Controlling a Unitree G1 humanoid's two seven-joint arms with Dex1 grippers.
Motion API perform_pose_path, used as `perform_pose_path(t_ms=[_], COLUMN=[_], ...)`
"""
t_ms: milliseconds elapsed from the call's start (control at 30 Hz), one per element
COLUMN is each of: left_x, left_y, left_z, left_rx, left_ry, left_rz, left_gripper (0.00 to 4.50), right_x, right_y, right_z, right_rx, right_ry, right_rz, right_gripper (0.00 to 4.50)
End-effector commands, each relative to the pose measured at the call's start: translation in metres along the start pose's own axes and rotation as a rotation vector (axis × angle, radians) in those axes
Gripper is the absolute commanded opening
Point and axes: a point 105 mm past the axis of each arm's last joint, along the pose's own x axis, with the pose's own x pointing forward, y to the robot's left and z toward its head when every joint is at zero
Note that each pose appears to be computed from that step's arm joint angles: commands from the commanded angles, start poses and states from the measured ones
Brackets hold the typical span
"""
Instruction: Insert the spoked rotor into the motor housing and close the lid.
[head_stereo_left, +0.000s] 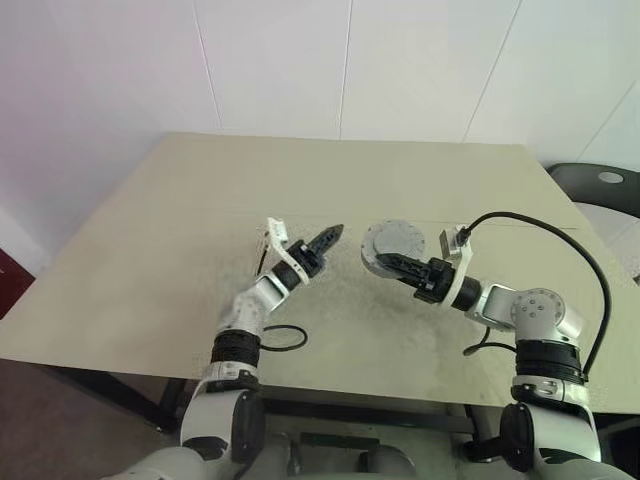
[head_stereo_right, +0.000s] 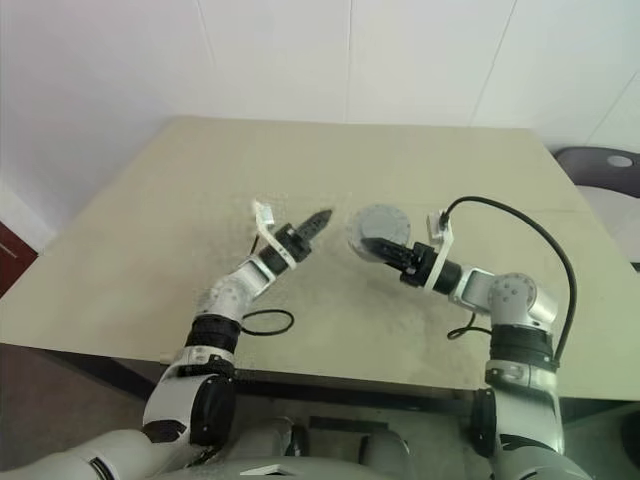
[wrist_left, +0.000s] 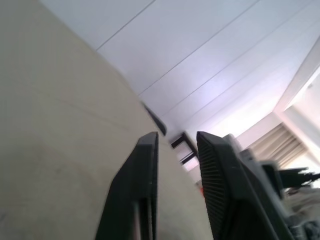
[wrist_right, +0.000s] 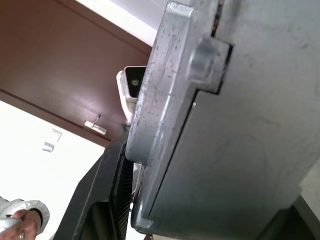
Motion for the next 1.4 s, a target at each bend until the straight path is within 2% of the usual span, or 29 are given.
perform_pose_path(t_ms=[33,233,400,767,1000,1233,1267,1333,1400], left_x=[-0.001,-0.003,-0.004,0.002,0.013,0.010,0.009,0.009,0.011], left_y=[-0.019,-0.022,-0.018,-0.034,-0.028,-0.012,-0.010,-0.009,-0.013], left_z=[0.004,-0.016,-0.032,-0.038,-0.050,-0.064,-0.065,-0.064,-0.061], left_rx=[-0.058,-0.130,-0.195,-0.263,-0.266,-0.294,-0.296,-0.301,-0.299], left_ry=[-0.013,0.071,0.162,0.196,0.238,0.313,0.315,0.307,0.299], left_rz=[-0.082,-0.085,-0.054,-0.148,-0.119,-0.028,-0.019,-0.020,-0.036], left_gripper=[2.73,4.49,4.49,4.49,4.49,4.49,4.10,3.64,3.00], right_x=[0.009,0.012,0.013,0.020,0.023,0.022,0.021,0.021,0.022], right_y=[0.020,0.018,0.021,0.024,0.025,0.024,0.023,0.023,0.022], right_z=[0.012,0.010,0.010,-0.004,-0.008,-0.005,-0.004,-0.004,-0.005], right_rx=[-0.066,-0.067,-0.074,-0.075,-0.084,-0.095,-0.096,-0.096,-0.097], right_ry=[-0.031,-0.026,-0.021,0.022,0.043,0.026,0.023,0.021,0.021], right_rz=[0.088,0.089,0.102,0.119,0.120,0.105,0.103,0.101,0.097], right_gripper=[2.17,2.17,2.17,2.17,2.17,2.17,2.17,2.17,2.17])
